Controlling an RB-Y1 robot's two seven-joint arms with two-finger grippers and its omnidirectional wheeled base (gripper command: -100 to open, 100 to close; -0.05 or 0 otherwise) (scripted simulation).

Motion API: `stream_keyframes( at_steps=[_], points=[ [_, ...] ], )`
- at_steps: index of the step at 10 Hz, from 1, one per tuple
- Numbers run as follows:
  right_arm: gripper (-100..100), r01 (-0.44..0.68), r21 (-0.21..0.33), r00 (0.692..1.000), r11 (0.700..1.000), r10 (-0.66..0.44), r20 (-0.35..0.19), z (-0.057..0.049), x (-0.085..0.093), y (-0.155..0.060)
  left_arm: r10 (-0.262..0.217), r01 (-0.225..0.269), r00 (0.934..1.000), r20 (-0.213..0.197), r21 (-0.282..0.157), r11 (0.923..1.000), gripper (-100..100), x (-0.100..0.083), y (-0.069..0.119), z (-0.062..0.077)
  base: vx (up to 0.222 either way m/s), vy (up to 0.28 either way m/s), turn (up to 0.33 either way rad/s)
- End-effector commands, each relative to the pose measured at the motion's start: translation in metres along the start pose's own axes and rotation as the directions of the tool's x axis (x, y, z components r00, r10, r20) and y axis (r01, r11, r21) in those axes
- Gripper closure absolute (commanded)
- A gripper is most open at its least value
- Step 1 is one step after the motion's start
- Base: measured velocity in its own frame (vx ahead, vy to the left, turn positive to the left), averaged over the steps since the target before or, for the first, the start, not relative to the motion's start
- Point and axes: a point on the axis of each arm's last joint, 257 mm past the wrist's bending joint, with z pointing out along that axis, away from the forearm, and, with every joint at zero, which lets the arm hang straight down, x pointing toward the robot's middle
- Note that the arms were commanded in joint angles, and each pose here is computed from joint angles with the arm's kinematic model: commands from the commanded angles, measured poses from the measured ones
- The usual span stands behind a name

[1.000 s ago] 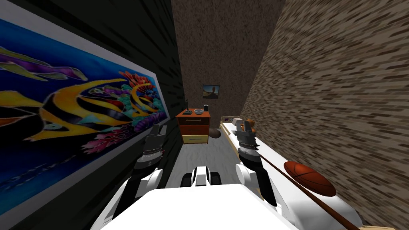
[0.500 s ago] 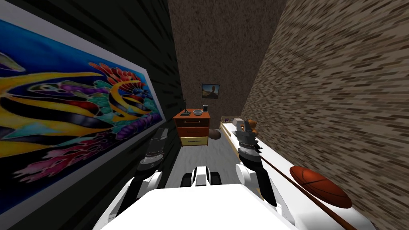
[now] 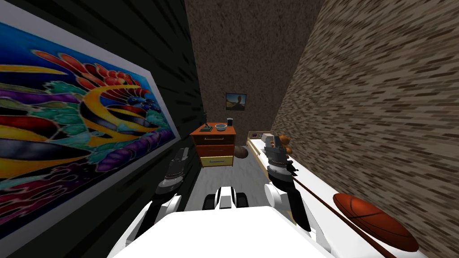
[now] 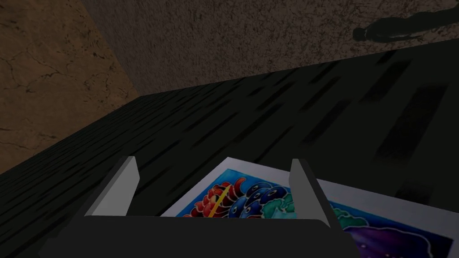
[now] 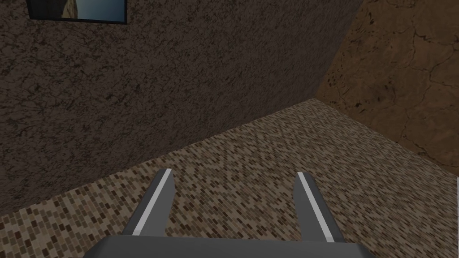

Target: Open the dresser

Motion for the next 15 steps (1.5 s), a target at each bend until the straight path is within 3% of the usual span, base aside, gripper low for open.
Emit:
stream_keyframes(
  at_steps=[1,7,15],
  points=[
    [0,0.000,0.000,1.000,1.000,0.000,0.000,0.000,0.000,0.000,0.021,-0.021,0.9997,-0.007,-0.004,0.9998,-100,0.004,0.011,-0.014,0.102,0.009,-0.022],
    [0,0.000,0.000,1.000,1.000,0.000,0.000,0.000,0.000,0.000,0.056,-0.056,0.9983,-0.019,-0.018,0.9983,-100,0.008,0.032,-0.040,0.112,0.001,-0.017],
    [0,0.000,0.000,1.000,1.000,0.000,0.000,0.000,0.000,0.000,0.100,-0.102,0.9939,-0.046,-0.043,0.9938,-100,0.017,0.061,-0.085,0.115,0.000,-0.009]
  ],
)
